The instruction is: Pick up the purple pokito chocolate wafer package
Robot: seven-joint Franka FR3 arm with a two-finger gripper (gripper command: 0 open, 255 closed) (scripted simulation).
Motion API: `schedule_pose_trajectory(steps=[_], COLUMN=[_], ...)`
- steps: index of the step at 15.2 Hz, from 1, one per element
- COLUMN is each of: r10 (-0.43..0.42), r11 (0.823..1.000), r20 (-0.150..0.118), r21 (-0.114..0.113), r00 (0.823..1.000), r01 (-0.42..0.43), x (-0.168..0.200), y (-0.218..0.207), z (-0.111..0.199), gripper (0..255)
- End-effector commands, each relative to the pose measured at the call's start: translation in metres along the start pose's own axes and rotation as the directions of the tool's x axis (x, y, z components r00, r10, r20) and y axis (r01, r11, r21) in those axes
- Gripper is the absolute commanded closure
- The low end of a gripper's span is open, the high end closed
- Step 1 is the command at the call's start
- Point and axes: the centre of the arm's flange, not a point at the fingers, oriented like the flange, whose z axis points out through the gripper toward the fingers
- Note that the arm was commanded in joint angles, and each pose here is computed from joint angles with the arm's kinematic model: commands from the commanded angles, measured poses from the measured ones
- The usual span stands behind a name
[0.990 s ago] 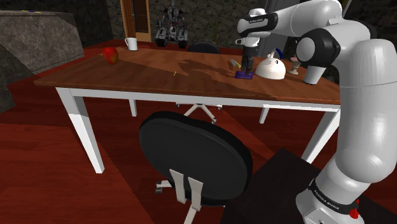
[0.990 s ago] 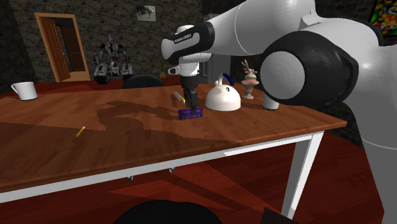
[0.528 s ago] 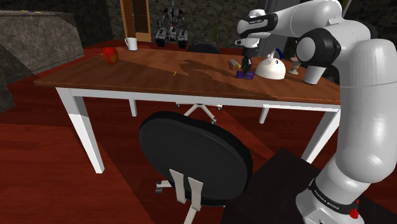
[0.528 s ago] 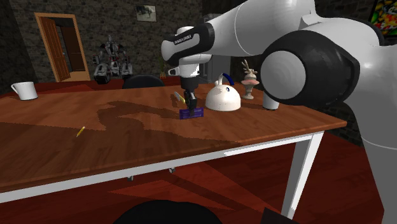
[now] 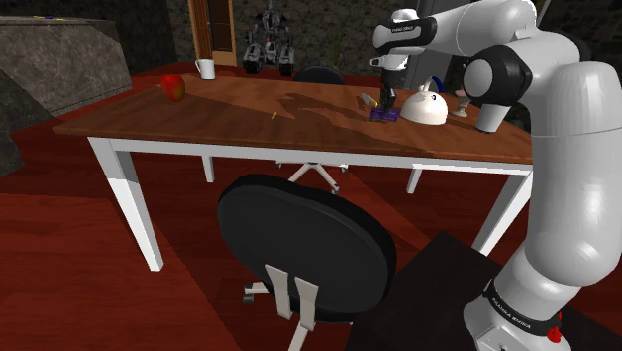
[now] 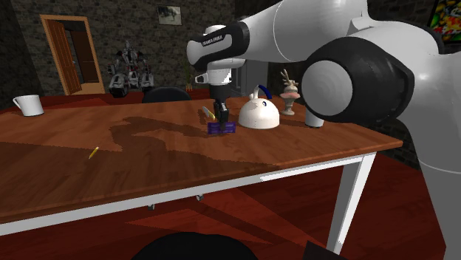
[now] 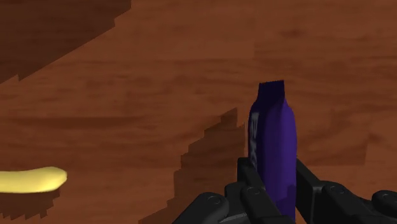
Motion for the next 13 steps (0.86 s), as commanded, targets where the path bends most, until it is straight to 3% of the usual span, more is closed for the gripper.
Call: schedule_pose_trajectory(steps=[1, 13], r10=[0.0, 0.0], r11=[1.0, 1.0], r20=[0.0, 0.0], r21=[0.0, 0.0], r00=[1.0, 1.0], r01=[0.0, 0.0], x=[-0.001, -0.003], y=[-0.001, -0.001], z=[-0.01, -0.064], gripper=[255, 255])
